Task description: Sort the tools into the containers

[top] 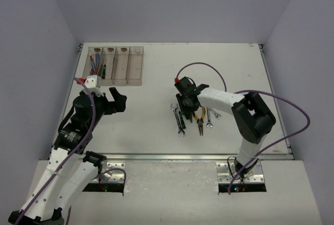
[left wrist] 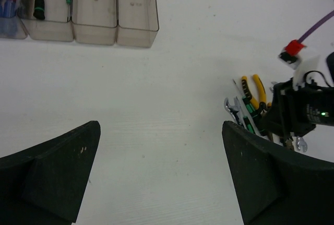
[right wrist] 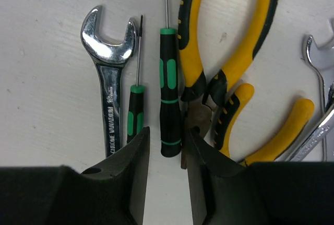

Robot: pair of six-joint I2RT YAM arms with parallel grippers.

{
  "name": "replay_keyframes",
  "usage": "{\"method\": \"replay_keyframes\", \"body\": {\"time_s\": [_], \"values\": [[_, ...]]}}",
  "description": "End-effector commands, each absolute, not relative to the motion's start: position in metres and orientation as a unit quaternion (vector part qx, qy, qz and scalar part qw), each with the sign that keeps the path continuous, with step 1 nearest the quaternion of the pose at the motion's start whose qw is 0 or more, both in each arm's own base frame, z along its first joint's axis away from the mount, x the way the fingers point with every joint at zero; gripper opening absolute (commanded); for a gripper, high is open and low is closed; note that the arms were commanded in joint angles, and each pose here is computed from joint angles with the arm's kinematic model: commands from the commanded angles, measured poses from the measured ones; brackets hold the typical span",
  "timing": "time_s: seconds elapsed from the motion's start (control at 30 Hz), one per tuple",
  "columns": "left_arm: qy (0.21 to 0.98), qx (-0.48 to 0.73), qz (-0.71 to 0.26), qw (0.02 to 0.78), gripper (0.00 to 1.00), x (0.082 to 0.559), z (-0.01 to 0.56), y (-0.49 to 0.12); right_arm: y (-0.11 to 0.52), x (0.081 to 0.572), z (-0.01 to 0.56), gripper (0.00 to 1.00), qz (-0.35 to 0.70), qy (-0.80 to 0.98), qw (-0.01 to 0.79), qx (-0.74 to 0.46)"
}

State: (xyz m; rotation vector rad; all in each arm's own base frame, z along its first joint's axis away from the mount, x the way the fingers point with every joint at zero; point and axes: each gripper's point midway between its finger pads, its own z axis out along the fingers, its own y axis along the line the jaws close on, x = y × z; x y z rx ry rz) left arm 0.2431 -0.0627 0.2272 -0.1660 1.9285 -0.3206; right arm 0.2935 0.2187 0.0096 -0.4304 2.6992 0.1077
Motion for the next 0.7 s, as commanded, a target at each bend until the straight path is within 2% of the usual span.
{"method": "replay_keyframes", "body": {"time_s": [0.0,0.33,0.53,0.67], "values": [[0.784,-0.048,-0.171,0.595,1.00,0.244,0.259,-0.074,0.228,0.306,0.017,0.33,0.021,0.964,0.208,-0.165],[0.778,-0.034,-0.187,0.599,1.00,0.241,0.264,-0.080,0.217,0.301,-0.011,0.32,-0.021,0.969,0.179,-0.168],[0.778,-0.034,-0.186,0.599,1.00,0.241,0.263,-0.080,0.216,0.296,-0.017,0.21,-0.021,0.971,0.168,-0.168],[0.779,-0.036,-0.185,0.598,1.00,0.241,0.262,-0.079,0.215,0.297,-0.017,0.18,-0.025,0.972,0.167,-0.162]]}}
